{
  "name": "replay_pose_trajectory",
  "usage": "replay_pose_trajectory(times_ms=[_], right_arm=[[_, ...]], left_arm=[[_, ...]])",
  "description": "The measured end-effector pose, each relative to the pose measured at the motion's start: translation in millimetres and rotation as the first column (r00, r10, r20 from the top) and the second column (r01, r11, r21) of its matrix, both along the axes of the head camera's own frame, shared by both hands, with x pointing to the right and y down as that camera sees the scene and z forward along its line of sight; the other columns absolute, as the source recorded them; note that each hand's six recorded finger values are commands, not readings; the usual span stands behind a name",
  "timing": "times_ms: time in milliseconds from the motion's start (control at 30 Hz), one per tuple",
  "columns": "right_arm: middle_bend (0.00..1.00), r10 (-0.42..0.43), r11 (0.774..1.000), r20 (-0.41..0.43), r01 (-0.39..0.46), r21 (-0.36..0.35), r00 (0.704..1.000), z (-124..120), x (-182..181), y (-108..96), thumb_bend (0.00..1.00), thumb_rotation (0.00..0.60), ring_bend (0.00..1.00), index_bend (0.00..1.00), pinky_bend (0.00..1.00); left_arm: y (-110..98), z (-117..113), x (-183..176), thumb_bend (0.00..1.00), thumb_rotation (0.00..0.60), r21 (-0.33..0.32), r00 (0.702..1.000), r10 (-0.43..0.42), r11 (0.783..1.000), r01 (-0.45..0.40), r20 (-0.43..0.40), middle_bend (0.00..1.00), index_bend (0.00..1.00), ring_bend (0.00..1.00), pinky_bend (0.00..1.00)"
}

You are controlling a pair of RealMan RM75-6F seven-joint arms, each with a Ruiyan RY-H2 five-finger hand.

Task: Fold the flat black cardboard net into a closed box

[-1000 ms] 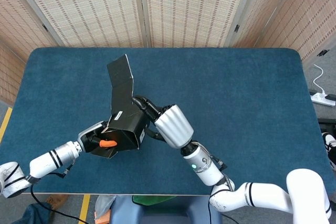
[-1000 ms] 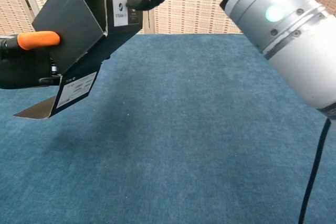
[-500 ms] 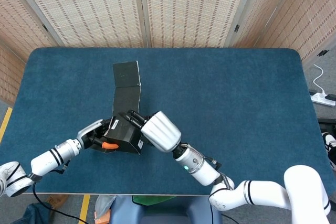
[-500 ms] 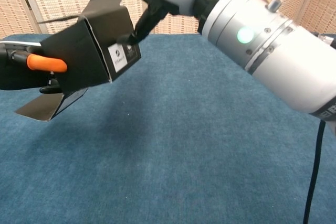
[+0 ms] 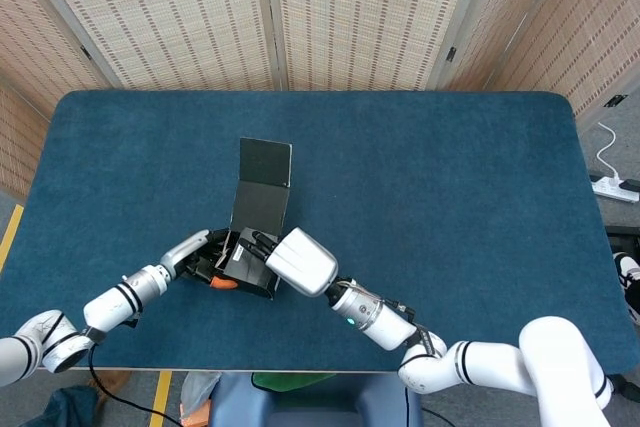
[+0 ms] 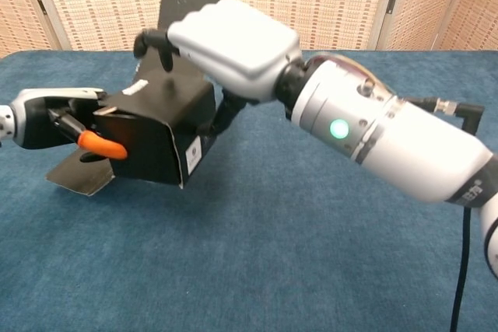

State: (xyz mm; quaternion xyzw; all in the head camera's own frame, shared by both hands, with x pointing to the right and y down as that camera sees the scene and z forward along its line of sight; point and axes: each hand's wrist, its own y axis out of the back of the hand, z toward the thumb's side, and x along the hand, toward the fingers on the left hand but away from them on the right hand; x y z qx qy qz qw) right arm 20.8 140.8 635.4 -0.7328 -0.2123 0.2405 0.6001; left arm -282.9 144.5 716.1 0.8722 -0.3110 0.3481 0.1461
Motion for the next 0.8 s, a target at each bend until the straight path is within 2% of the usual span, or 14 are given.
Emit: replay_pose_trajectory(times_ms=[200, 333, 467, 800], right_arm=[[0.35, -0.045, 0.999, -0.068, 0.046, 0.025, 0.997, 28, 4, 12, 0.05, 0.6, 0.84, 0.25, 1.0], [0.35, -0.064, 0.998, -0.085, 0.066, 0.018, 0.994, 43, 5, 21, 0.09, 0.6, 0.84, 0.25, 1.0], [0.35, -0.081, 0.996, -0.104, 0.084, 0.018, 0.991, 55, 6, 27, 0.09, 0.6, 0.84, 0.25, 1.0], [0.35, -0.092, 0.995, -0.098, 0.094, 0.022, 0.991, 63, 4, 32, 0.09, 0.6, 0.84, 0.25, 1.0]], left_arm=[[9, 23, 10, 0.18, 0.6, 0.061, 0.996, 0.05, 0.997, -0.055, 0.079, 0.28, 0.33, 0.56, 0.79], [15, 36, 15, 0.17, 0.6, 0.073, 0.99, 0.07, 0.994, -0.08, 0.123, 0.27, 0.33, 0.56, 0.78], [18, 42, 18, 0.17, 0.6, 0.086, 0.983, 0.092, 0.991, -0.106, 0.157, 0.27, 0.31, 0.56, 0.78], [23, 48, 20, 0.18, 0.6, 0.074, 0.972, 0.112, 0.989, -0.13, 0.205, 0.22, 0.2, 0.55, 0.77]])
